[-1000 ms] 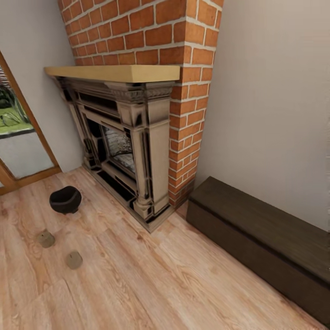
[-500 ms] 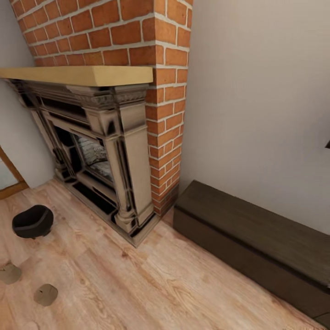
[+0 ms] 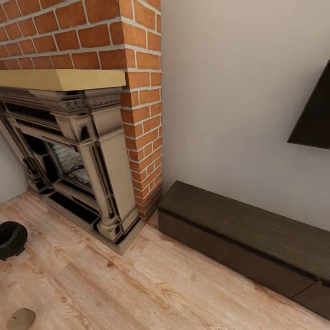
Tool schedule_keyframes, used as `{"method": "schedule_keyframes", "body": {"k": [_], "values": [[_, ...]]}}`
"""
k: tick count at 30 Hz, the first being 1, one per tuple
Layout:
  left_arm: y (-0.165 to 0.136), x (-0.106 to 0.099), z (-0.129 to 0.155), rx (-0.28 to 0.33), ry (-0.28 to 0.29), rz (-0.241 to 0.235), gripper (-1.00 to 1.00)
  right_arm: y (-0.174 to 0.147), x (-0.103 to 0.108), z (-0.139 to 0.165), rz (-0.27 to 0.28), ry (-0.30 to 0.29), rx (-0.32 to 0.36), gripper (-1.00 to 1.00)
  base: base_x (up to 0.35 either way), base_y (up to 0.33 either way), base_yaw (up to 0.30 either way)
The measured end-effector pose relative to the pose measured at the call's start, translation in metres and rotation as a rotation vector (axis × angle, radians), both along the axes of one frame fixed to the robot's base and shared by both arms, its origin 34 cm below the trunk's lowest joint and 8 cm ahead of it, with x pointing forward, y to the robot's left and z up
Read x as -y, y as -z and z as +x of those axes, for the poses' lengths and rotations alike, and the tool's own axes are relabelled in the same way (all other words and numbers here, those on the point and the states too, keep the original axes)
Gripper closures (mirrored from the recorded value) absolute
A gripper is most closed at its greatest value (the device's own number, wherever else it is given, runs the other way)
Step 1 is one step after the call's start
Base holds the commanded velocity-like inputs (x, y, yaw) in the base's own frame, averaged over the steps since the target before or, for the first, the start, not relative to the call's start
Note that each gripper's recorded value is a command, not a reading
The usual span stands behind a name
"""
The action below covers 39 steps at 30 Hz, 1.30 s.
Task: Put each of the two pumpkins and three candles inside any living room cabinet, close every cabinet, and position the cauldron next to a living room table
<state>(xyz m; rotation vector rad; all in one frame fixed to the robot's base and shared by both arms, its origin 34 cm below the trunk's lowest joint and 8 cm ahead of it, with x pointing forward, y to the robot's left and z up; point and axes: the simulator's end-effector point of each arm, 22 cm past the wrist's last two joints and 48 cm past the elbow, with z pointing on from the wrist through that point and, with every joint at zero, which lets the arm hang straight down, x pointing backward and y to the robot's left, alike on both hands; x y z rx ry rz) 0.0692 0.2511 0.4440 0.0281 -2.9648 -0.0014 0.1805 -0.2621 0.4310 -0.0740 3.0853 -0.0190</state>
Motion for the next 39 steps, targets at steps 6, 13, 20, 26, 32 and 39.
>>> {"method": "schedule_keyframes", "body": {"k": [6,13,20,26,32,39], "values": [[0.0,0.0,0.002,0.005,-0.001,0.0,-1.0,0.0,-0.002,0.002,0.002,0.001,0.004,-1.0,0.0,0.0,-0.273],[0.0,0.0,0.002,0.005,-0.001,0.0,-1.0,0.0,-0.001,0.002,0.001,0.001,0.003,-1.0,0.0,0.0,-0.282],[0.0,0.0,0.002,0.004,-0.001,0.0,-1.0,0.0,0.002,0.001,-0.002,0.002,0.002,-1.0,0.0,0.0,-0.265],[0.0,0.0,-0.001,-0.003,-0.001,0.001,-1.0,0.0,0.005,-0.002,-0.007,0.002,-0.006,-1.0,0.0,0.0,-0.167],[-0.001,0.0,-0.004,-0.012,-0.001,0.001,-1.0,0.0,0.005,-0.005,-0.008,0.003,-0.015,-1.0,0.0,0.0,-0.146],[-0.002,-0.001,-0.008,-0.022,-0.001,0.002,-1.0,0.001,0.007,-0.009,-0.01,0.002,-0.025,-1.0,0.0,0.0,-0.144]]}}
